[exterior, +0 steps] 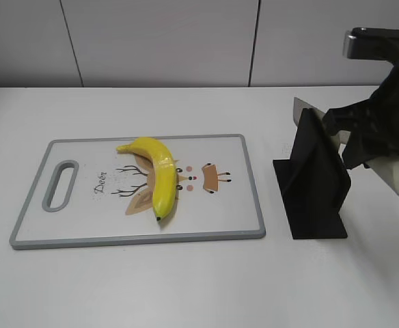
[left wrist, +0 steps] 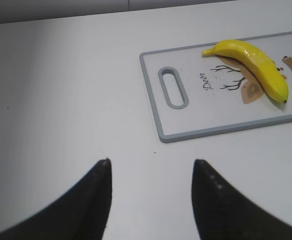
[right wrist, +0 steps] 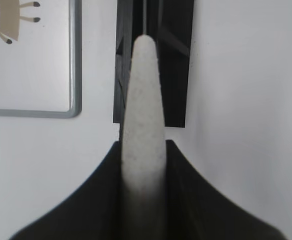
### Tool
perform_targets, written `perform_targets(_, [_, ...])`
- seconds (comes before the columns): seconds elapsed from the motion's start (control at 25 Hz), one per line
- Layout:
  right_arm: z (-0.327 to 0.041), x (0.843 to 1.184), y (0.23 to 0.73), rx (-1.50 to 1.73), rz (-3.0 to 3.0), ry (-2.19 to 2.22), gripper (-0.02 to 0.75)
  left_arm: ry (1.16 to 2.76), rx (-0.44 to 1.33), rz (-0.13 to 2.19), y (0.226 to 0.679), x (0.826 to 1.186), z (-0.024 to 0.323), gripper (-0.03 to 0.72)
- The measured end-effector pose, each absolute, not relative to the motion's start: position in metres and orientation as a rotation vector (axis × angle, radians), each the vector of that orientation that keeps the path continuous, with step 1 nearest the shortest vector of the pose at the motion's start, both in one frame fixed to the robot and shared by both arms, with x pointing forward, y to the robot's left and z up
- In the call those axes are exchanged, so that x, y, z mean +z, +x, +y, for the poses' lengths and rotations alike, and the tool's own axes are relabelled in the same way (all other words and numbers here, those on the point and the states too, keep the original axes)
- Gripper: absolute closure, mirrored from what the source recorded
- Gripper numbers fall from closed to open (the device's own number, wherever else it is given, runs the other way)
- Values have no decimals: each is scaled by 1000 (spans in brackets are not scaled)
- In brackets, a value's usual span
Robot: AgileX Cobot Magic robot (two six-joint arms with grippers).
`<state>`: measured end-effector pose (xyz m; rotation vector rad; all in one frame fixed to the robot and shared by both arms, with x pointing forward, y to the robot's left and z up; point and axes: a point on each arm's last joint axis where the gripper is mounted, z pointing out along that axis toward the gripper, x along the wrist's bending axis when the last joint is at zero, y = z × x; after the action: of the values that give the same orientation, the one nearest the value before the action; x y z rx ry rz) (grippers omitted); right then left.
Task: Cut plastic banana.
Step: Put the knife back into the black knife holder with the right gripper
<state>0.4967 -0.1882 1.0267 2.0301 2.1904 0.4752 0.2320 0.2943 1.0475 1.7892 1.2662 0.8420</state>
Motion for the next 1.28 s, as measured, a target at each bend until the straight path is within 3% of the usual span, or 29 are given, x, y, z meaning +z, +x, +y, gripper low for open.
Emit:
perform_targets(0.28, [-185,1021,497,454,2217,2067,552,1789,842,1266,232,1047,294,209])
perform_targets(0.36, [-184,1020,496,457,2245,2065,481,1789,842,1266,232,1047,294,209])
perform_targets(0.56, [-181,1021,495,483,2280,2067,200,1789,843,1266,232,1047,294,209])
perform_targets(0.68, [-180,1021,494,488,2287,2064,126,1789,843,1266,232,1047,294,209])
perform_targets(0.92, [-183,1026,488,463,2355,1998,114,1780,846,1284,232,1047,295,200])
perform_targets(1.08, [-190,1056,470,558,2380,1874,114,1765,850,1305,232,1047,296,113])
perform_targets(1.28, [-205,1095,435,743,2348,1681,121,1762,850,1310,232,1047,297,77])
